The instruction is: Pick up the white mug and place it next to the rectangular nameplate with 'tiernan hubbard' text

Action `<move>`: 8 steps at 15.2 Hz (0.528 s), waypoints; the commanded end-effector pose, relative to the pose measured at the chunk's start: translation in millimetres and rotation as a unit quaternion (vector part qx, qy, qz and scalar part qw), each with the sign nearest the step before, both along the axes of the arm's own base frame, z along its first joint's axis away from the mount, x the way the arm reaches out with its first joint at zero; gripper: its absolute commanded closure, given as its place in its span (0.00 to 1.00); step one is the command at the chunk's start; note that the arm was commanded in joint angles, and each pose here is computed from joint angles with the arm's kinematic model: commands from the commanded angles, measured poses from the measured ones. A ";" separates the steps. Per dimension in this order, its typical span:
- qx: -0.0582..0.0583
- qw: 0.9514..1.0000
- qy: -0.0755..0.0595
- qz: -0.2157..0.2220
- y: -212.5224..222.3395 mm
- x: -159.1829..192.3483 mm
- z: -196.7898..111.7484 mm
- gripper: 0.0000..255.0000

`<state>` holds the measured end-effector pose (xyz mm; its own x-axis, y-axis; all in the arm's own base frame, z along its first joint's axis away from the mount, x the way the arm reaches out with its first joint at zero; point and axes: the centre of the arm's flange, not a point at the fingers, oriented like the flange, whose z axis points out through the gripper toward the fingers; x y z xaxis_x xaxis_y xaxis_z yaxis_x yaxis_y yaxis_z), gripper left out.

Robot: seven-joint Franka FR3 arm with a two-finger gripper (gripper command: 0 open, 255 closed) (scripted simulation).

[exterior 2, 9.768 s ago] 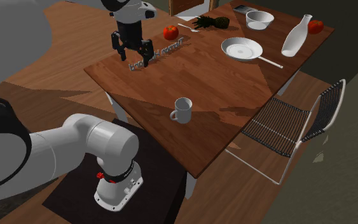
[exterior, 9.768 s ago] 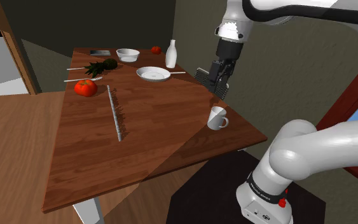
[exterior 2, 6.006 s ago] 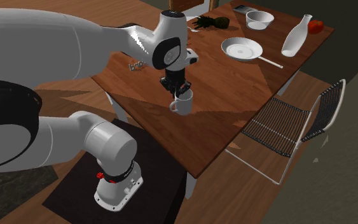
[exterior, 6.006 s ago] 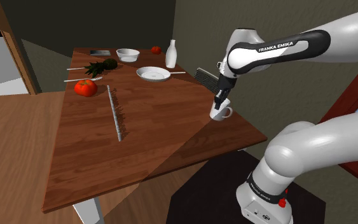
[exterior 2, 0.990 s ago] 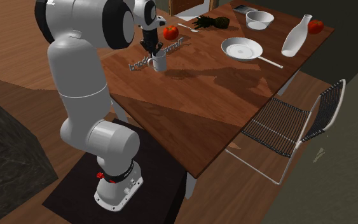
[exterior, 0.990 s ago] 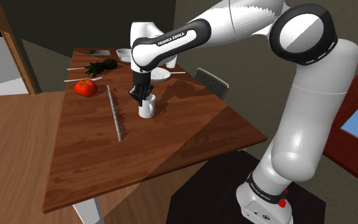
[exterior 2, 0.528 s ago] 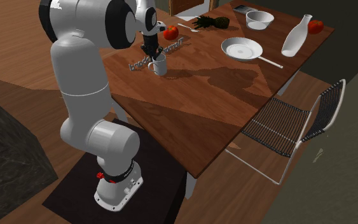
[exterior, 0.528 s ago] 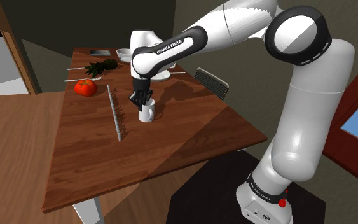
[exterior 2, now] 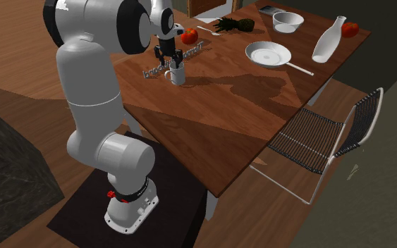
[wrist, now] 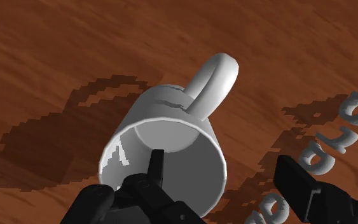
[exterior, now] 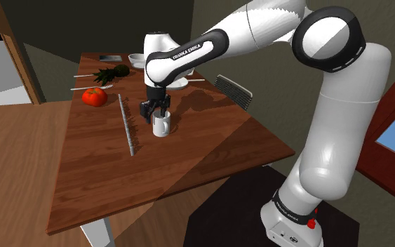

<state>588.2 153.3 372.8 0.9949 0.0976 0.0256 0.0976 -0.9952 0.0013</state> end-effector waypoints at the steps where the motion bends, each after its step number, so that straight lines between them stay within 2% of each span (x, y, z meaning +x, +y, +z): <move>1: 0.000 1.000 0.000 0.000 0.0 0.0 0.0 0.00; 3: 0.000 1.000 0.000 0.000 0.0 0.0 0.0 0.00; 7: 0.000 1.000 0.000 0.000 0.0 -1.3 50.0 0.00; 8: 0.000 1.000 0.000 0.000 0.0 -1.3 50.0 0.00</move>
<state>588.0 154.6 417.2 0.9949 0.0977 0.0267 0.0977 -0.9952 0.0010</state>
